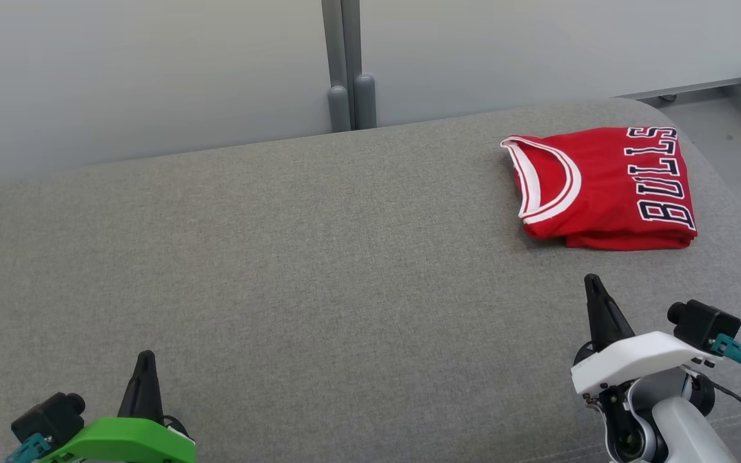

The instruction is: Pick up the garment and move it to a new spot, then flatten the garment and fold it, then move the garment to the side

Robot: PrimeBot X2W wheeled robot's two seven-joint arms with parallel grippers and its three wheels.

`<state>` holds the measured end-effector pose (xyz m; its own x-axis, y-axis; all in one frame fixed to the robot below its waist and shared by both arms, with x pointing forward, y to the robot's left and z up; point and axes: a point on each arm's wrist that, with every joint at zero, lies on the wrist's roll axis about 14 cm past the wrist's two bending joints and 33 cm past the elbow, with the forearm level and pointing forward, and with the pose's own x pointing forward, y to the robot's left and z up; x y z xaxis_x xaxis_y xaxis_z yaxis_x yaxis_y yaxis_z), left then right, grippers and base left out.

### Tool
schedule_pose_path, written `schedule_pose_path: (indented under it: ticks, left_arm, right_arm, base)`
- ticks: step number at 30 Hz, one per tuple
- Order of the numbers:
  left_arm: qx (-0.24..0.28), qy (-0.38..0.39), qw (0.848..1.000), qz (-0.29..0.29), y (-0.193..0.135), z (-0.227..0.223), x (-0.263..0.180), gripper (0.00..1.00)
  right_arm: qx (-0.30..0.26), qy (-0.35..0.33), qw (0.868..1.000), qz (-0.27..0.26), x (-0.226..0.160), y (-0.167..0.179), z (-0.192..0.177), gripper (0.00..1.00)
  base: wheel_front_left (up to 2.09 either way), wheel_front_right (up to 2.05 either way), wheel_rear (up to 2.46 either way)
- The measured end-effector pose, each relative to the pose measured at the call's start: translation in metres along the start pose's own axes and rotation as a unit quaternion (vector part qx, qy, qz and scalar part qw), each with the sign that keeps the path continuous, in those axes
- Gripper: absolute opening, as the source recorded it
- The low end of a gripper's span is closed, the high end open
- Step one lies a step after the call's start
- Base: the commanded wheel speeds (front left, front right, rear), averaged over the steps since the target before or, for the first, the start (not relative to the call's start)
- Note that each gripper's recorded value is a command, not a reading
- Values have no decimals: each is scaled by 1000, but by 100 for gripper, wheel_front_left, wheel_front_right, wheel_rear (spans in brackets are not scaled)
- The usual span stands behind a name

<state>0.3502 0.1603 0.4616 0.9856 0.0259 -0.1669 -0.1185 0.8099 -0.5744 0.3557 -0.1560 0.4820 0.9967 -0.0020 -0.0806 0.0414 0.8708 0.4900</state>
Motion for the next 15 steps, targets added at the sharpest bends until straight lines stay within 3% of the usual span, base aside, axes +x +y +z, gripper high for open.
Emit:
schedule_pose_path:
  ticks: [15]
  left_arm:
    - [-96,15,995,4,5,1,5,0]
  right_arm:
    - [107,15,994,-18,4,-12,0,0]
  base:
    - [0,0,0]
